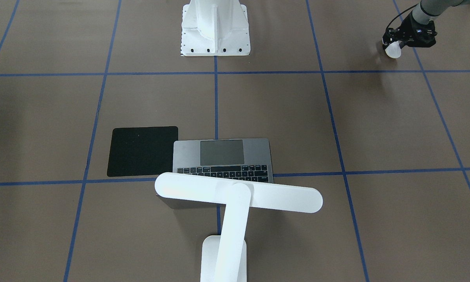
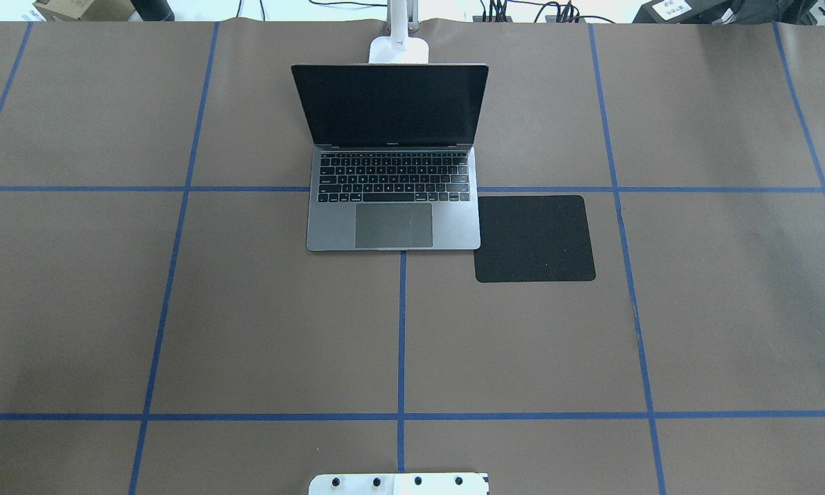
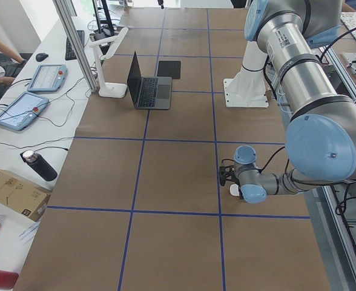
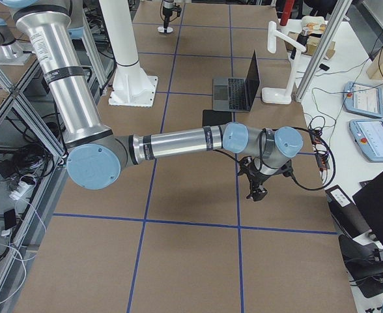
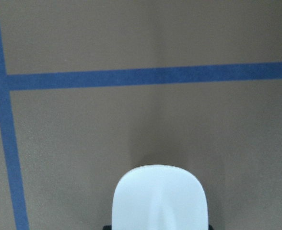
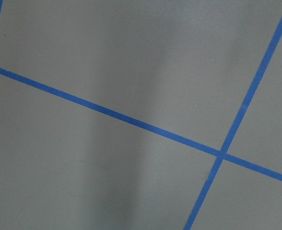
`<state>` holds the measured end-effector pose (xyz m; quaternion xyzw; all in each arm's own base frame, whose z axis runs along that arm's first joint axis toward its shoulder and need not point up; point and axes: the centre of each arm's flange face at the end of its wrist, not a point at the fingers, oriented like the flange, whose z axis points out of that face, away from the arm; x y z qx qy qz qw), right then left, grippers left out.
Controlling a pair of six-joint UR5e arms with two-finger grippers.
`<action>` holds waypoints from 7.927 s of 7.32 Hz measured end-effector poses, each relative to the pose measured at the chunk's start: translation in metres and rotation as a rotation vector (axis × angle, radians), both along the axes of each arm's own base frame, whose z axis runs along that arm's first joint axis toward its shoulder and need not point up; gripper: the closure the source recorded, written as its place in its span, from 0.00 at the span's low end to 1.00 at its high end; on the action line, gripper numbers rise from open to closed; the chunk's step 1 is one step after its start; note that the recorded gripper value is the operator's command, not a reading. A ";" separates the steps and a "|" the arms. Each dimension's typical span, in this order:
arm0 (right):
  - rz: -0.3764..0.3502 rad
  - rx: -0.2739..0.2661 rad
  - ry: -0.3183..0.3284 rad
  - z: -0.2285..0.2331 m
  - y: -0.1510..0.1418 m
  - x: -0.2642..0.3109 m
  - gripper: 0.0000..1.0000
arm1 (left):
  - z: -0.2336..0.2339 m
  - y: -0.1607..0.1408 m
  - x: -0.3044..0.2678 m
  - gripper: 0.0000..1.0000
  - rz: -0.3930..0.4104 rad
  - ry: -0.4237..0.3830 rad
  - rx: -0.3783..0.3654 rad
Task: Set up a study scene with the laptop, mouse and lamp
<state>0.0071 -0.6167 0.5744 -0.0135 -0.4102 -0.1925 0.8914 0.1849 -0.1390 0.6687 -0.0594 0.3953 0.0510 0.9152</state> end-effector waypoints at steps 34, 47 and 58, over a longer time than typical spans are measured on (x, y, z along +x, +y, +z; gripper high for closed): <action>0.047 -0.030 0.006 0.021 -0.012 -0.028 0.01 | -0.647 -0.383 0.569 0.75 -0.298 0.074 0.367; 0.052 -0.066 0.007 0.028 -0.012 -0.036 0.01 | -0.659 -0.345 0.601 0.12 -0.381 0.076 0.197; 0.065 -0.034 0.004 0.015 -0.020 -0.037 0.01 | -0.557 -0.380 0.348 0.01 -0.233 0.176 0.207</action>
